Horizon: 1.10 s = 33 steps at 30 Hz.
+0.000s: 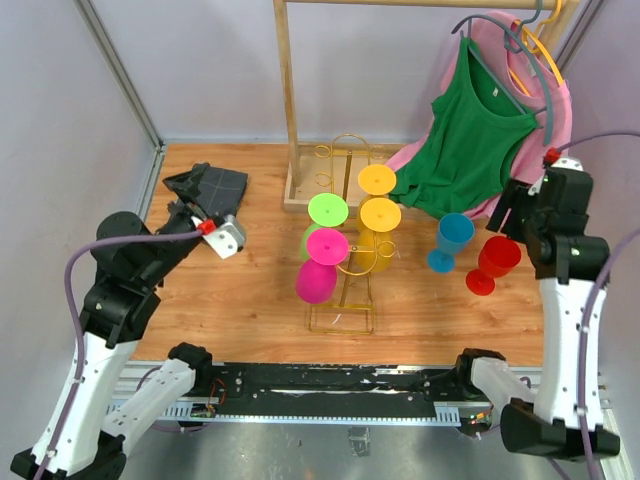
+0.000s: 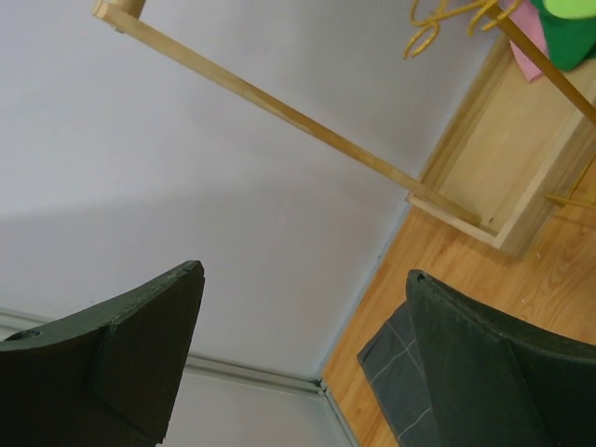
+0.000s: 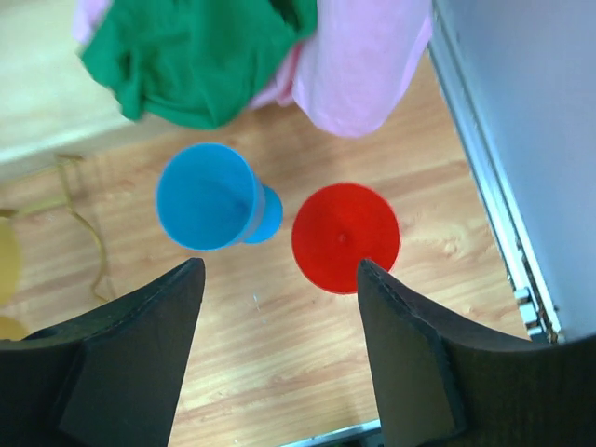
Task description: Take the wine glass off the wine glass rack
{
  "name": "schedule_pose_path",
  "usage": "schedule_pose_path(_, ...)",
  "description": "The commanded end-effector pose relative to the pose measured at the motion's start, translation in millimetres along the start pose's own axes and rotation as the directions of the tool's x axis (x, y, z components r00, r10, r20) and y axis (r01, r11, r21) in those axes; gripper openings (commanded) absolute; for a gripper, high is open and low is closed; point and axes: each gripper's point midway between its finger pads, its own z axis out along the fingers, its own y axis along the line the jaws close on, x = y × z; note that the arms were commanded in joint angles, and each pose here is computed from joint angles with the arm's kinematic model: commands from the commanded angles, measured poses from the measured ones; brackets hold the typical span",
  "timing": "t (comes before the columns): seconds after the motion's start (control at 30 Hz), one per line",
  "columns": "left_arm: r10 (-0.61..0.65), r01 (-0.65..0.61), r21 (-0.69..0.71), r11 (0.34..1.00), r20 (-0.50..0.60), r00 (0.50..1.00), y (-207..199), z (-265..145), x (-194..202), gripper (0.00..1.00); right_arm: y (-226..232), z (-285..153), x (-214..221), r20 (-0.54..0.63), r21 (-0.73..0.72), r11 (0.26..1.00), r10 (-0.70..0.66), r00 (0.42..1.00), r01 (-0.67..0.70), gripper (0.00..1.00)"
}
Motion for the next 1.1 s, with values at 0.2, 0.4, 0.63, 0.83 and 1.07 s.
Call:
schedule_pose_path(0.2,-0.632,0.631,-0.051,0.774,0.003,0.775,54.9,45.5,-35.1,0.95,60.8,-151.9,-76.6,0.4,-0.421,0.902,0.087,0.912,0.099,0.8)
schedule_pose_path(0.4,-0.903,0.9,0.167,0.403,-0.083,0.421,23.9,75.8,-72.7,0.95,120.8,-191.5,-105.2,0.417,-0.732,0.663,0.252,0.873,0.158,0.99)
schedule_pose_path(0.63,-0.96,0.964,0.259,-0.053,-0.279,0.022,-36.4,73.9,-80.5,0.85,140.8,-172.5,-99.4,0.288,-0.812,0.579,0.282,0.915,0.077,0.99)
schedule_pose_path(0.83,-0.93,0.949,0.225,-0.219,-0.341,-0.134,-44.4,71.0,-80.1,0.76,163.9,-132.2,-59.7,0.174,-0.731,0.675,0.044,0.984,0.099,0.99)
schedule_pose_path(1.07,-0.892,0.926,0.179,-0.333,-0.377,-0.248,-42.4,62.7,-83.7,0.52,185.7,-115.7,-46.3,0.155,-0.694,0.708,-0.034,0.987,0.133,0.98)
